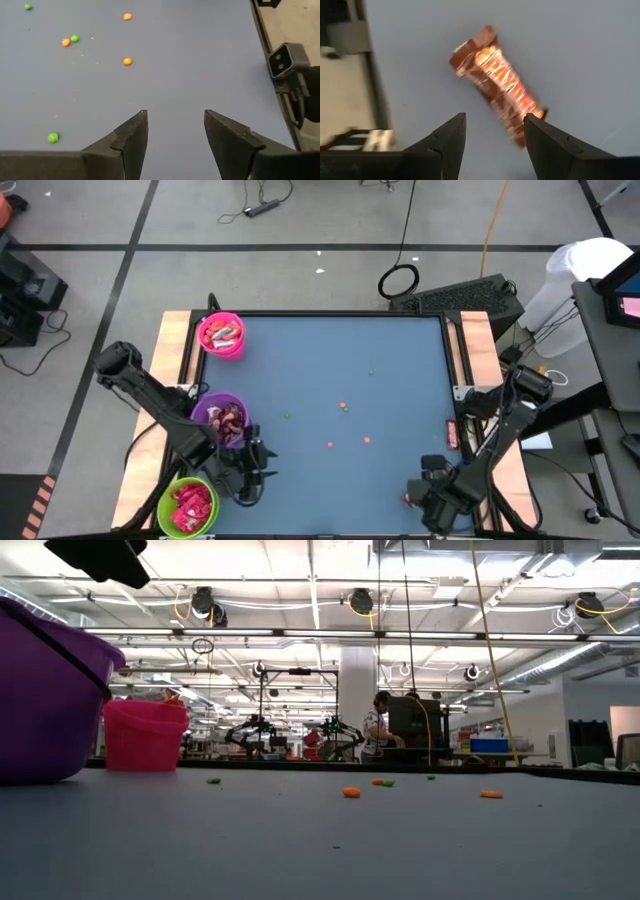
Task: Organize candy in baskets
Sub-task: Put the brown chocolate into the violet bucket
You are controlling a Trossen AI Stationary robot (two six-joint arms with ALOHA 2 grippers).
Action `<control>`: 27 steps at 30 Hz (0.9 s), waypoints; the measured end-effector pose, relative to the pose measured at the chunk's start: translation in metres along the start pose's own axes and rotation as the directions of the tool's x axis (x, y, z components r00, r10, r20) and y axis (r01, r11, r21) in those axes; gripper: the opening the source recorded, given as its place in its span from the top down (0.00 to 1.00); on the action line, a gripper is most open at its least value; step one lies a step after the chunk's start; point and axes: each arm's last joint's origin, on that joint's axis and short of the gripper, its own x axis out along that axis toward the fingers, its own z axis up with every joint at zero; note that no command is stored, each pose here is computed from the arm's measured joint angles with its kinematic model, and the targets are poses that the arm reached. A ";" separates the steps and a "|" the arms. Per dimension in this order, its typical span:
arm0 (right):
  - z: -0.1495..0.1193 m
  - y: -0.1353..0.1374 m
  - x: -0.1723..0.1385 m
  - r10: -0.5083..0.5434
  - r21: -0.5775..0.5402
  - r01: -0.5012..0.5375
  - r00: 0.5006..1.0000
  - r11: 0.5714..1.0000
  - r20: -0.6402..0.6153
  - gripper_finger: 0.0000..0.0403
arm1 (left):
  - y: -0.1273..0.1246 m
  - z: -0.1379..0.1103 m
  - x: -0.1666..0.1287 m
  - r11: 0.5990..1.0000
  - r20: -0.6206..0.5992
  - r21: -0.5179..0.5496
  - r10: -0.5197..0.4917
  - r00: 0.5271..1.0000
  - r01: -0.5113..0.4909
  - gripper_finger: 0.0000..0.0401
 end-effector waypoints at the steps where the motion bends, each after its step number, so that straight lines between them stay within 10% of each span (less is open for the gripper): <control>1: -0.002 0.000 0.001 -0.020 -0.038 0.021 0.999 0.999 0.027 0.54 | 0.001 0.000 0.001 1.000 -0.001 -0.002 0.003 1.000 -0.003 0.51; 15: -0.015 -0.016 0.039 0.008 -0.072 -0.003 0.997 0.997 0.074 0.57 | 0.003 0.002 0.002 1.000 0.000 -0.011 0.010 1.000 -0.010 0.51; 27: 0.020 -0.016 0.031 0.083 0.063 -0.097 0.976 0.993 0.201 0.94 | 0.006 0.012 0.006 0.998 0.065 -0.069 0.001 0.998 0.004 0.51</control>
